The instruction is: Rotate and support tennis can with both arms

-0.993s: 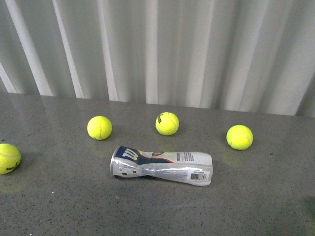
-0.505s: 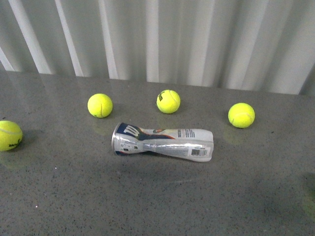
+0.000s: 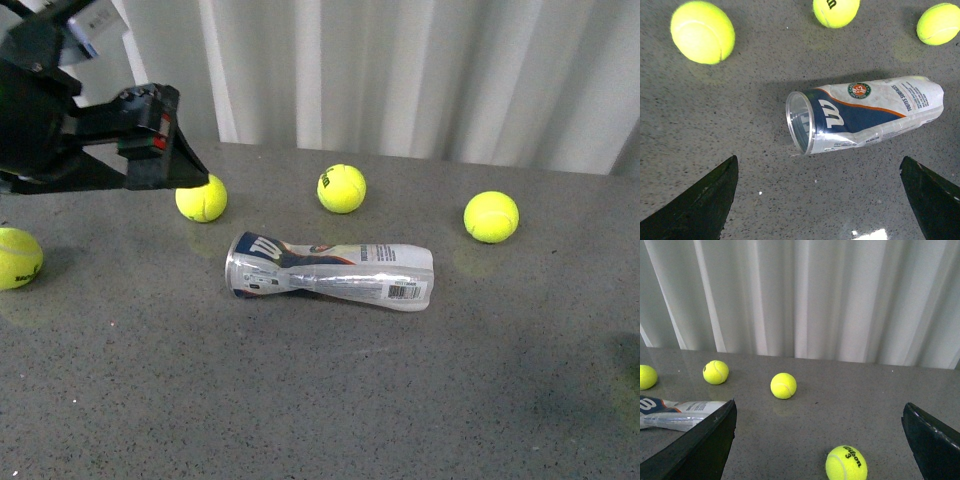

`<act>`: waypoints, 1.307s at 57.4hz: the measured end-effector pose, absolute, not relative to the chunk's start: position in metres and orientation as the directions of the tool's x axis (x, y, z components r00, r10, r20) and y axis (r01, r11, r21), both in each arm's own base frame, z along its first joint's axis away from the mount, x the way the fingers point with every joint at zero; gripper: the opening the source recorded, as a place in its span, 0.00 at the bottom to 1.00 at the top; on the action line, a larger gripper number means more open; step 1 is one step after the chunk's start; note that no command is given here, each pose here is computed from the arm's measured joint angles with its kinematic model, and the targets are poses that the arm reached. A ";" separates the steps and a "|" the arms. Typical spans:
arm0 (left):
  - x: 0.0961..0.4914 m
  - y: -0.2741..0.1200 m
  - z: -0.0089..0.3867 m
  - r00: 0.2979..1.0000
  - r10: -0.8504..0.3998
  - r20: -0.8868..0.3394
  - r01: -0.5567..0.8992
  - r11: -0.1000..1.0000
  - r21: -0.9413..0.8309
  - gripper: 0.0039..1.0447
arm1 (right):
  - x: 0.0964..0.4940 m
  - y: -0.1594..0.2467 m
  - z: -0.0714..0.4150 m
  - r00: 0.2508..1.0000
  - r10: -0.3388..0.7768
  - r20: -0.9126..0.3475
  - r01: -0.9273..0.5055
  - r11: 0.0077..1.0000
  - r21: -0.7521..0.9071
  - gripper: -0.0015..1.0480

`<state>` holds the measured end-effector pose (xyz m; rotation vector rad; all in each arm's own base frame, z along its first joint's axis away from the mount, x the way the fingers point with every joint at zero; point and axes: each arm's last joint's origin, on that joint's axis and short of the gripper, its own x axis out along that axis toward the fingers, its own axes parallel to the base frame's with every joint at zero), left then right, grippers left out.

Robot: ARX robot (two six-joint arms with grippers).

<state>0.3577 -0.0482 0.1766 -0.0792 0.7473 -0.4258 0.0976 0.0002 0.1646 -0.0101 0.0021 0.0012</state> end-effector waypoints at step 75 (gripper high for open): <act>0.395 -0.115 0.064 0.560 -0.578 -0.593 0.295 0.809 -0.509 0.69 | 0.098 0.000 0.165 1.000 0.001 -0.002 -0.001 1.000 -0.010 0.93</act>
